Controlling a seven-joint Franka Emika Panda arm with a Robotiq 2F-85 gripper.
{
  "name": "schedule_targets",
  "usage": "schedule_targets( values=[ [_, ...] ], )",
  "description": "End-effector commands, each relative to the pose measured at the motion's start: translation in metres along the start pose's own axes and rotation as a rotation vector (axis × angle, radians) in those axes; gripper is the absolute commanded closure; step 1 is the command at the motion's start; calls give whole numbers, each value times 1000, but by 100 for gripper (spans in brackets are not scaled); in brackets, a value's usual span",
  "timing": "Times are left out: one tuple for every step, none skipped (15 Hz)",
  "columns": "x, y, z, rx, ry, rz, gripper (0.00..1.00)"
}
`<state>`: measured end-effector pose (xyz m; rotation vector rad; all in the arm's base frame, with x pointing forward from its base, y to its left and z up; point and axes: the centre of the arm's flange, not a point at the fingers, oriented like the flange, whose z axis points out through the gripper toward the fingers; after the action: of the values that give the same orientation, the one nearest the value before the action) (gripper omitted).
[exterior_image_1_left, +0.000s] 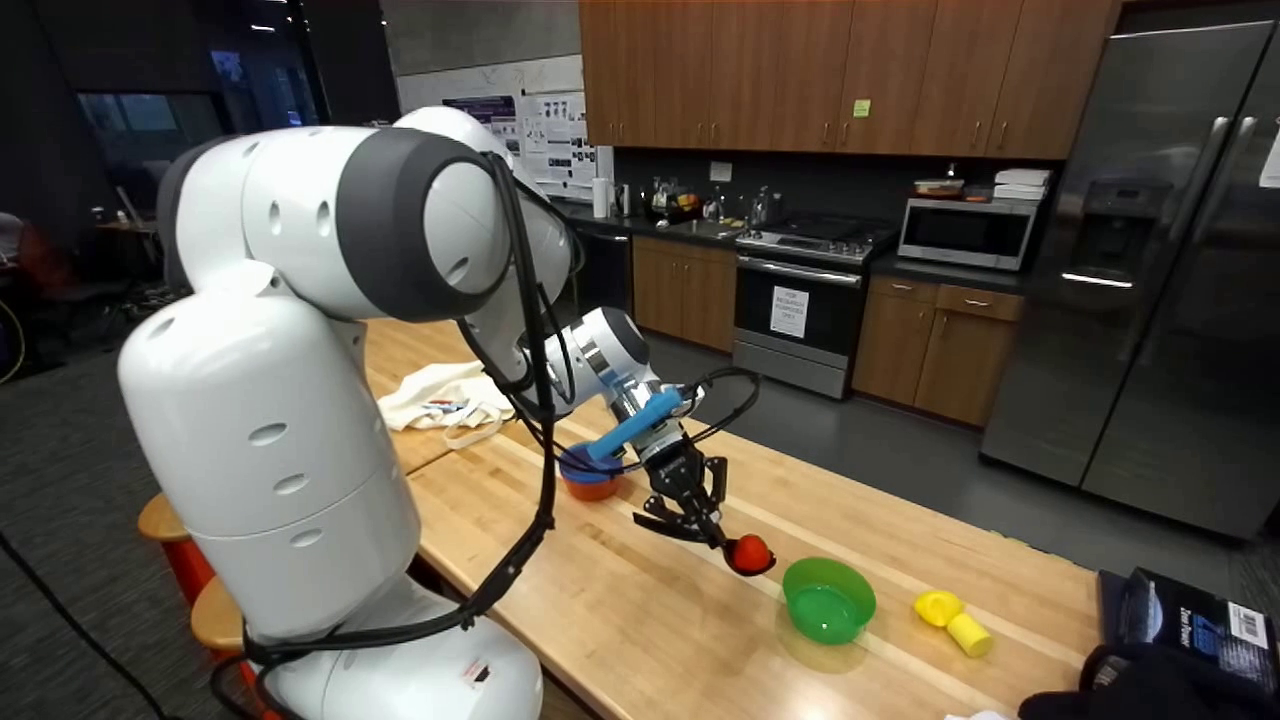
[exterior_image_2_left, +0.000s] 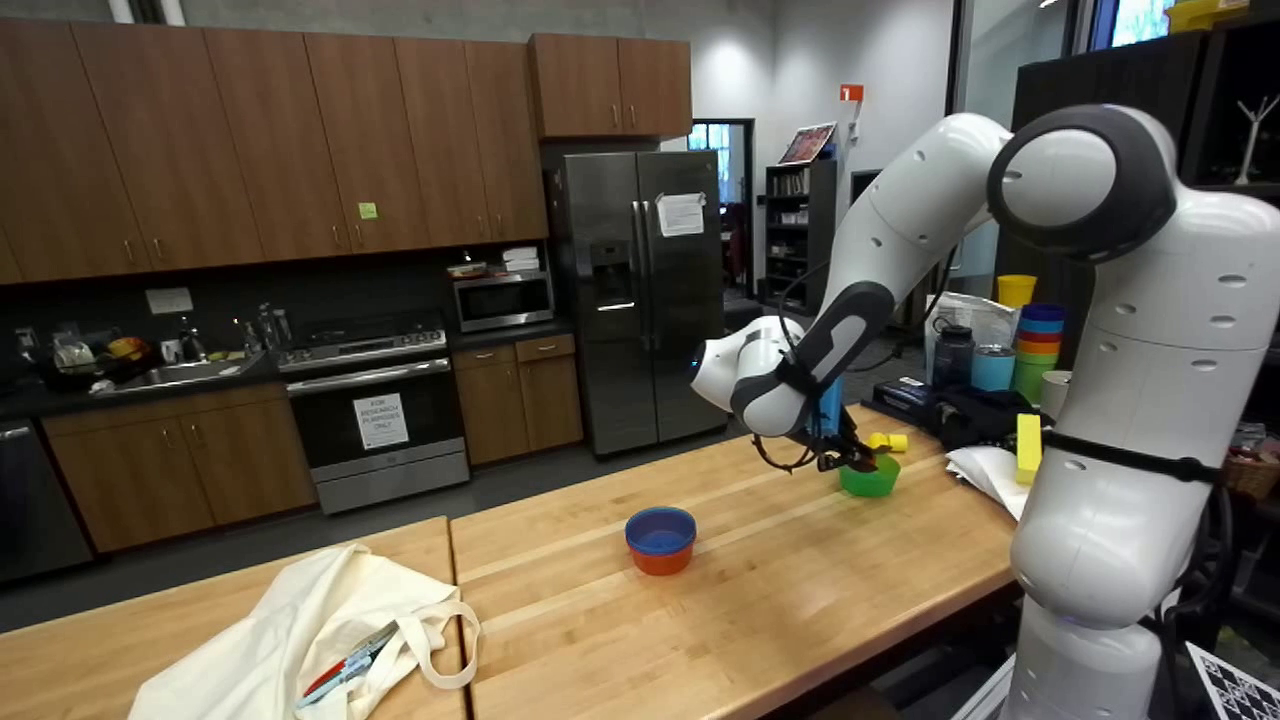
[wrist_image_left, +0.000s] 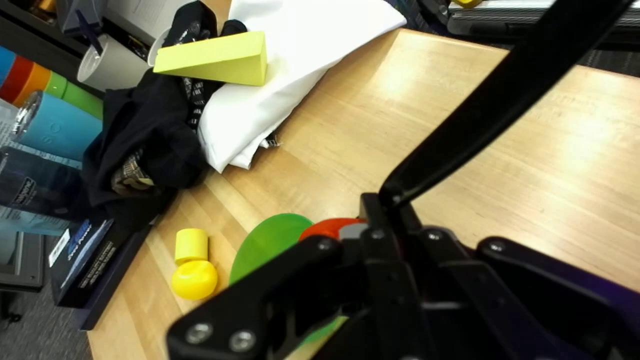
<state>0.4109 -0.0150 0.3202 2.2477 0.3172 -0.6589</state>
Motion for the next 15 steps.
schedule_targets(
  values=[
    [2,11,11,12,-5,-6,98],
    [3,12,14,17,-8,-6,98],
    [3,13,16,20,-10,-5,98],
    [3,14,17,22,-12,-4,98],
    [4,16,17,24,-13,-4,98],
    [4,16,19,27,-13,-4,98],
    [4,17,20,30,-14,-5,98],
    [5,17,22,33,-14,-6,98],
    [6,18,23,36,-15,-7,98],
    [7,19,24,38,-16,-8,98],
    [8,20,25,40,-16,-8,98],
    [8,21,26,43,-16,-9,98],
    [9,22,28,47,-17,-9,98],
    [8,22,29,51,-18,-9,98],
    [8,22,30,52,-17,-10,98]
  ],
)
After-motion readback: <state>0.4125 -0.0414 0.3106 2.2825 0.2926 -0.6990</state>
